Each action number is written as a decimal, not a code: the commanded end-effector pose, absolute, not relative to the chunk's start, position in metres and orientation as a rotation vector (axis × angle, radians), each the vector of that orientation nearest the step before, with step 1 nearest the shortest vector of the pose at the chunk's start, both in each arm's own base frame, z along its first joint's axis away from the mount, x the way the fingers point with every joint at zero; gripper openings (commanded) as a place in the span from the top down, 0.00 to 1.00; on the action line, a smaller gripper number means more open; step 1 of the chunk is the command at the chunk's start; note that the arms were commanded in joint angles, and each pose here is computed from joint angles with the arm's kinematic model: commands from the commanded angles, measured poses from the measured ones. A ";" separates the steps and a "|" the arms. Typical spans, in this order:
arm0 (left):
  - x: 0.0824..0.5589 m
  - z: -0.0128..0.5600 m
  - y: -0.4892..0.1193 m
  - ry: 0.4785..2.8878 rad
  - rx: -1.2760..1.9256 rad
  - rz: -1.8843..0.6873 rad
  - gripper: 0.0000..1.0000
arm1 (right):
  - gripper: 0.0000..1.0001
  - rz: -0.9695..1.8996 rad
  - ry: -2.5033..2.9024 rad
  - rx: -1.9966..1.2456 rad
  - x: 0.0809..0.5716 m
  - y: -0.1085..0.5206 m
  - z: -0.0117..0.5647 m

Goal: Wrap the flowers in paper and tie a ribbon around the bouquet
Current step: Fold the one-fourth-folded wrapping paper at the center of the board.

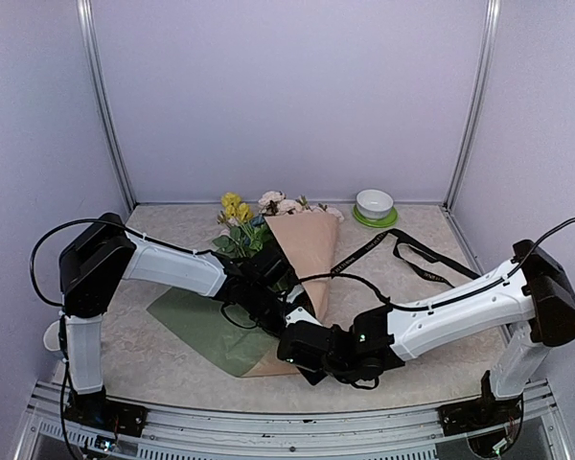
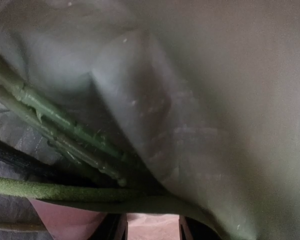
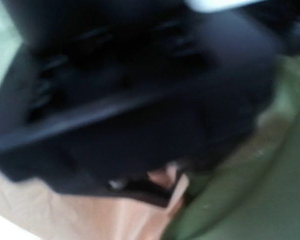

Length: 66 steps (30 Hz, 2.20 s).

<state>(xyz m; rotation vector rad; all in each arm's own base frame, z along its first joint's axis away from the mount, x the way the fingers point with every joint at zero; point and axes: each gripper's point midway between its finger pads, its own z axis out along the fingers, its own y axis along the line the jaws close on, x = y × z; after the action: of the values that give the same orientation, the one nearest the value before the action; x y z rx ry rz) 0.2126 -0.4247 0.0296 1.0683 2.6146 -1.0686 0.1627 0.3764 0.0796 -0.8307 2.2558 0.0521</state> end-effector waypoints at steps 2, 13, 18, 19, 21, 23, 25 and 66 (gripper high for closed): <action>0.215 0.032 -0.423 2.604 1.045 -1.082 0.64 | 0.51 0.230 2.327 -0.690 0.164 0.361 0.075; 0.215 0.032 -0.423 2.597 1.049 -1.085 0.64 | 0.33 0.580 2.407 -0.158 0.183 0.305 0.057; 0.214 0.033 -0.423 2.595 1.053 -1.085 0.64 | 0.50 0.577 2.397 -0.132 0.190 0.305 0.058; 0.215 0.033 -0.423 2.594 1.054 -1.085 0.64 | 0.55 0.562 2.402 -0.152 0.191 0.307 0.057; 0.214 0.032 -0.423 2.598 1.054 -1.085 0.64 | 0.62 0.511 2.425 -0.180 0.191 0.308 0.052; 0.215 0.032 -0.422 2.598 1.052 -1.084 0.65 | 0.72 0.487 2.439 -0.198 0.191 0.309 0.049; 0.215 0.032 -0.422 2.599 1.049 -1.082 0.65 | 0.79 0.511 2.433 -0.209 0.190 0.311 0.051; 0.314 0.207 -0.321 2.099 0.431 -1.203 0.35 | 1.00 -0.338 1.944 -1.473 0.150 0.387 0.022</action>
<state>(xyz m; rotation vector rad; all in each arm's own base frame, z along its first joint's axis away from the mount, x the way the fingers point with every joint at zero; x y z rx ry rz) 0.3037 -0.3440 0.1630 0.5920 2.2620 -1.1112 0.1604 0.3755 0.0306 -1.3887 1.9655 -0.3681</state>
